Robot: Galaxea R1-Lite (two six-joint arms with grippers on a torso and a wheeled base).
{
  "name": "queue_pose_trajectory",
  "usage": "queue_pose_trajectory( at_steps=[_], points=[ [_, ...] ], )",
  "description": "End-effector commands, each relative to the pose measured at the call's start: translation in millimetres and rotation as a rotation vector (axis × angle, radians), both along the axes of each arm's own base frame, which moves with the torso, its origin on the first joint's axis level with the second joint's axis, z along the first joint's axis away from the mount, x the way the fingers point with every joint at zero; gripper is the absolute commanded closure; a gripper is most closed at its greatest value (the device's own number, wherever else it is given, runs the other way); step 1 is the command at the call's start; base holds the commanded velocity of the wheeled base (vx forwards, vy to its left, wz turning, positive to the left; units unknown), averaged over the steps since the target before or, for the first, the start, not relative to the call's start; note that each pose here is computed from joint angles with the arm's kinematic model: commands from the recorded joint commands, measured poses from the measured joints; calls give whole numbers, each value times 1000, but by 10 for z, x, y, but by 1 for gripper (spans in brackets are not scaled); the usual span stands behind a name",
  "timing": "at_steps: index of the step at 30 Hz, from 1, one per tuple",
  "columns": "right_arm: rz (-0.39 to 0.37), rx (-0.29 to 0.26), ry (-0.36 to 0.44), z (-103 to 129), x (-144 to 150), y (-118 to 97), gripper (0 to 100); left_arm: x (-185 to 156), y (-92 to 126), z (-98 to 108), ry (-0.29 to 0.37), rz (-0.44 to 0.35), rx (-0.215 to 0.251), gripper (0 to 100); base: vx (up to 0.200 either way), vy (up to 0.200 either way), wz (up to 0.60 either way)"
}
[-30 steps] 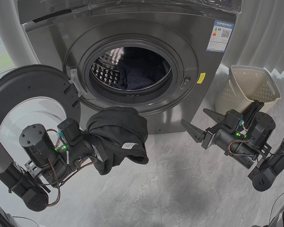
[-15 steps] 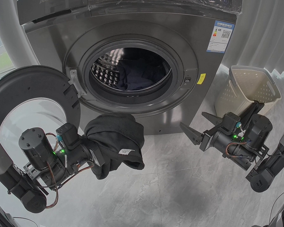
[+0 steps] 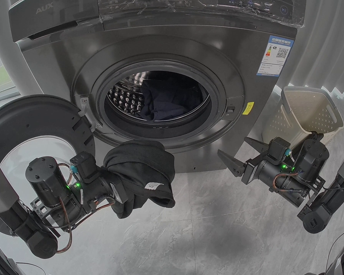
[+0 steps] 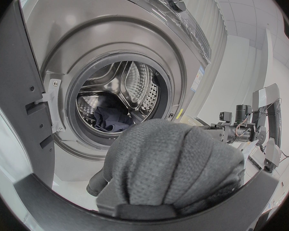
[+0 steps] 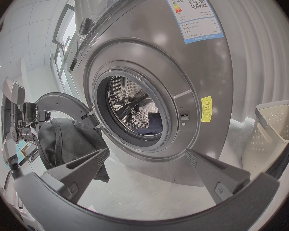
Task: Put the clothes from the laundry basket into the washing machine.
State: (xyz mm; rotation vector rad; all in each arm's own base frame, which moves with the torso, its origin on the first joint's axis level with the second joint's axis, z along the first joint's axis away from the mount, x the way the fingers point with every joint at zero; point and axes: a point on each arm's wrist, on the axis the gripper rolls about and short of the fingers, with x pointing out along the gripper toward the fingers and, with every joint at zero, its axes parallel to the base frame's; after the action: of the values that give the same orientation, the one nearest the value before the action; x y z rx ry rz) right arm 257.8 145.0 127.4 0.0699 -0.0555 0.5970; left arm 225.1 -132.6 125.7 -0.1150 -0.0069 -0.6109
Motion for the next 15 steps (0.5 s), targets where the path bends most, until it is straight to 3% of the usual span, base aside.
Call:
queue_pose_trajectory(
  at_steps=[1,11,15],
  points=[
    [0,-1,2,-10,5,0,0,17,-7,-35,11,2,7,100,200,0,0],
    [1,-2,3,-10,-1,2,0,21,-14,-33,11,0,5,100,200,0,0],
    [3,-5,9,-20,-15,-1,0,23,-15,-37,12,0,6,100,0,0,0]
  ],
)
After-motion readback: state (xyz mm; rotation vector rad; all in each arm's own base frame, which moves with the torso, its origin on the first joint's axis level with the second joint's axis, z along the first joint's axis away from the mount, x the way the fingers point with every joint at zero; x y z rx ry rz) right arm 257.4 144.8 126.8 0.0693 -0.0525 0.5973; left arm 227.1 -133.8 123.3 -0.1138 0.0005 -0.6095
